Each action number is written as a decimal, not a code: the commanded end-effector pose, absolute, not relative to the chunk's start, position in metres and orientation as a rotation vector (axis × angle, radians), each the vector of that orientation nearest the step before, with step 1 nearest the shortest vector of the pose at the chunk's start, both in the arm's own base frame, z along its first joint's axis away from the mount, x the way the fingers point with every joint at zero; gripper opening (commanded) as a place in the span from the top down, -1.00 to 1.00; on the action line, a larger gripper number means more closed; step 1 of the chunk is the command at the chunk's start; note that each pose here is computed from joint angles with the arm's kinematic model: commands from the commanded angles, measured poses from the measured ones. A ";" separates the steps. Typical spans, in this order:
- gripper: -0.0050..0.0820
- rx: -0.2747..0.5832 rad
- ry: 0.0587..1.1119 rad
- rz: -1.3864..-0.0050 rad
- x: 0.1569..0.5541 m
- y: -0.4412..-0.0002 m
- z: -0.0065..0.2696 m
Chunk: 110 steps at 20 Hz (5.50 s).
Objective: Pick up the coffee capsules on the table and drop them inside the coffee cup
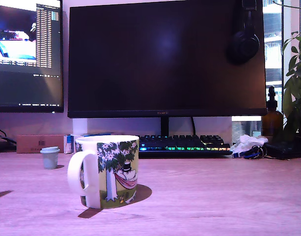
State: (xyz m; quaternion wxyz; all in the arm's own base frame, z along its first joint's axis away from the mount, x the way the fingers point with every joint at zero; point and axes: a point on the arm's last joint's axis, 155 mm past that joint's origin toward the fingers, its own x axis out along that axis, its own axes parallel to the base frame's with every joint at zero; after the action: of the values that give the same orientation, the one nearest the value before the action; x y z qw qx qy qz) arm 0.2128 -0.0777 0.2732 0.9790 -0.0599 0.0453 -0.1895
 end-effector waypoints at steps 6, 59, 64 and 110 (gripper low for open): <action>0.93 -0.122 0.104 -0.323 0.218 -0.068 0.263; 0.66 -0.130 0.314 -0.234 0.270 -0.065 0.105; -0.67 -0.115 0.367 -0.246 0.265 -0.067 0.092; -0.67 -0.028 0.369 -0.250 0.365 -0.084 0.040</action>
State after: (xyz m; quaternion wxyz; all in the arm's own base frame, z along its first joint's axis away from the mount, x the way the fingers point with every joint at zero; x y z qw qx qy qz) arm 0.3661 -0.0851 0.0475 0.9766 -0.0193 0.1743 -0.1244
